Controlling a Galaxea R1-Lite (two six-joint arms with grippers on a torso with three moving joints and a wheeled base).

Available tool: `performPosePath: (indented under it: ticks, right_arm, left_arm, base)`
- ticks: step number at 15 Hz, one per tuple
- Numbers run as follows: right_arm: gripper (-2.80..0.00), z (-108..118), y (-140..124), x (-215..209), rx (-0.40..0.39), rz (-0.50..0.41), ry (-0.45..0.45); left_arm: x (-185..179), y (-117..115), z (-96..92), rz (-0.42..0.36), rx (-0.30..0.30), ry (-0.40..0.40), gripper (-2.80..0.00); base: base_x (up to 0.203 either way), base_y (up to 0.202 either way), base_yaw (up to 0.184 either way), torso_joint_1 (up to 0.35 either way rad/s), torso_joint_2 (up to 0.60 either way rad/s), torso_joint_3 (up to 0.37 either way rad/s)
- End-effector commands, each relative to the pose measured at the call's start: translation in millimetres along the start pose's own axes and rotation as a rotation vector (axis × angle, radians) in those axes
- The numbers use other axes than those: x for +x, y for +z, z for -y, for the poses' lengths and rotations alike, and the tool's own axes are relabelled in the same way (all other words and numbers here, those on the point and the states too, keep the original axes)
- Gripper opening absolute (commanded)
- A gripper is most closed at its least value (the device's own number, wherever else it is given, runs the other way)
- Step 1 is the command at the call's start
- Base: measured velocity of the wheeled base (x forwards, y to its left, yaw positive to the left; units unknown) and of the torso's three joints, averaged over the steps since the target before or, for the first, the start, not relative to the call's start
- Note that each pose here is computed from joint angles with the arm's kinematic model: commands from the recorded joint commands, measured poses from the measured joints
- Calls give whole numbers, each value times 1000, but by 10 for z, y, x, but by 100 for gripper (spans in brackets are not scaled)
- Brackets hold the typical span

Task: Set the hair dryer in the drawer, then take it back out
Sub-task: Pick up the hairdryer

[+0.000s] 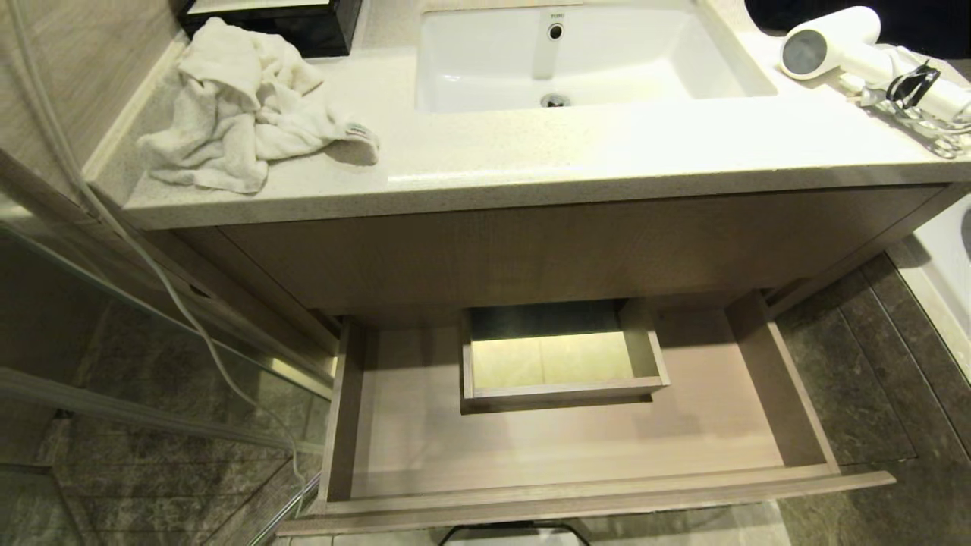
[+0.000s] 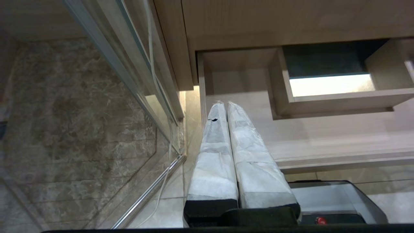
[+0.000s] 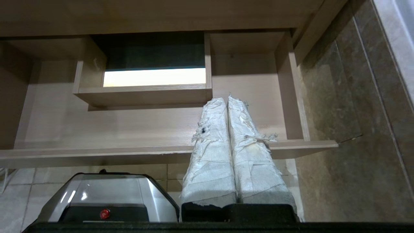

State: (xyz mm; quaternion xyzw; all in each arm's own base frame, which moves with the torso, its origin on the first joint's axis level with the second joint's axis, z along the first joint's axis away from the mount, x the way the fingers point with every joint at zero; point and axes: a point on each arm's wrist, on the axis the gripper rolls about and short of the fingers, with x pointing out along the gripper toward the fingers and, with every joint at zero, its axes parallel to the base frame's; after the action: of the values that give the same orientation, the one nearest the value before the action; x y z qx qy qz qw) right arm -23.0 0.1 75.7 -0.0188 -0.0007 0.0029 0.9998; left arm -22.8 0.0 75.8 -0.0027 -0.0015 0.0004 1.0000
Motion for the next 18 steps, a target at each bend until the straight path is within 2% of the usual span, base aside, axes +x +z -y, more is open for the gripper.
performPosePath:
  ticks: [1,9,18]
  right_arm:
    - [-280,0,0,0,-1,0,0]
    - [-280,0,0,0,-1,0,0]
    - [-280,0,0,0,-5,0,2]
  left_arm:
    - [0,0,0,0,-1,-1,-280]
    - [1,0,0,-1,-1,1,-280]
    - [0,0,0,0,-1,1,-280]
  base:
    - [0,0,0,310,-598,-298]
    - [0,0,0,220,-421,-208]
    - [0,0,0,40,-18,18]
